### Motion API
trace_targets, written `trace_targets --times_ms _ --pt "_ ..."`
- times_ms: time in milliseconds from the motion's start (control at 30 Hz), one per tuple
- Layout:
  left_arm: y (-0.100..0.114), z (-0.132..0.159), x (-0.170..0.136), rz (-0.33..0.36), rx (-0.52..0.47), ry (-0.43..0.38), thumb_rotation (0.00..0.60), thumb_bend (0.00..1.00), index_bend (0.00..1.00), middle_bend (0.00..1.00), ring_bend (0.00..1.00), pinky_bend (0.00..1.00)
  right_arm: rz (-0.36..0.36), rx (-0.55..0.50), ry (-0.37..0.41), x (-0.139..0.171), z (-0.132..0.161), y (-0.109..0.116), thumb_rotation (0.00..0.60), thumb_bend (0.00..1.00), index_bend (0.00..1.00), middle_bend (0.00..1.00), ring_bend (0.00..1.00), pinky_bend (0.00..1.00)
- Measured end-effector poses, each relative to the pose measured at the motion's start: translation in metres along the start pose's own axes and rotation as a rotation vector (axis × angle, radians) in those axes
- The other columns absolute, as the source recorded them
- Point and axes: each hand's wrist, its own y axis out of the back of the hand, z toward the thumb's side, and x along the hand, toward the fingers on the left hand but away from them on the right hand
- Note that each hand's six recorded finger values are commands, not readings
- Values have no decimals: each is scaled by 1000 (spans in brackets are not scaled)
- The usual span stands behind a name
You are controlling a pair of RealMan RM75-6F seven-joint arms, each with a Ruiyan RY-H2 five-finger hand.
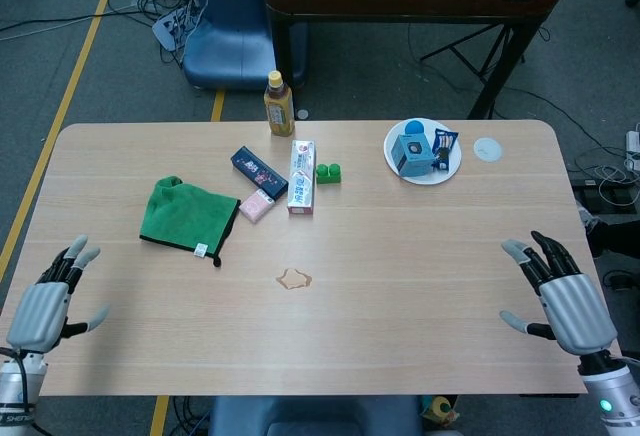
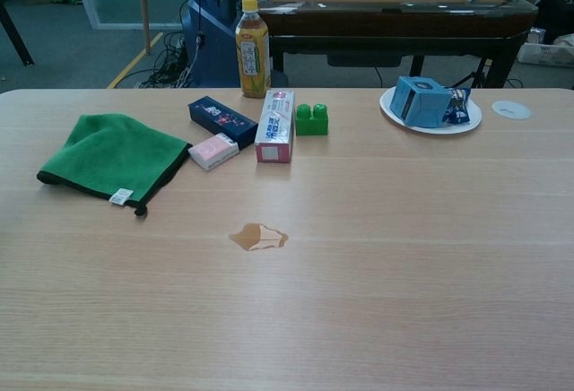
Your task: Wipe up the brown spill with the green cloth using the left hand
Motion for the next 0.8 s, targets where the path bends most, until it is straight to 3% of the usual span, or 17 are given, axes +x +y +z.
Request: trace_targets --times_ms 267,467,800 --pt "-19 12 76 -109 16 -75 600 222 108 0 13 152 1 7 -5 4 3 3 600 177 61 196 42 91" --pt "-37 14 122 -150 10 -56 600 222 87 0 12 152 -2 16 -21 8 0 7 600 177 61 196 42 91" --pt "-67 19 173 -214 34 -12 600 221 0 0 1 141 13 18 -40 11 -4 4 600 176 61 196 42 91"
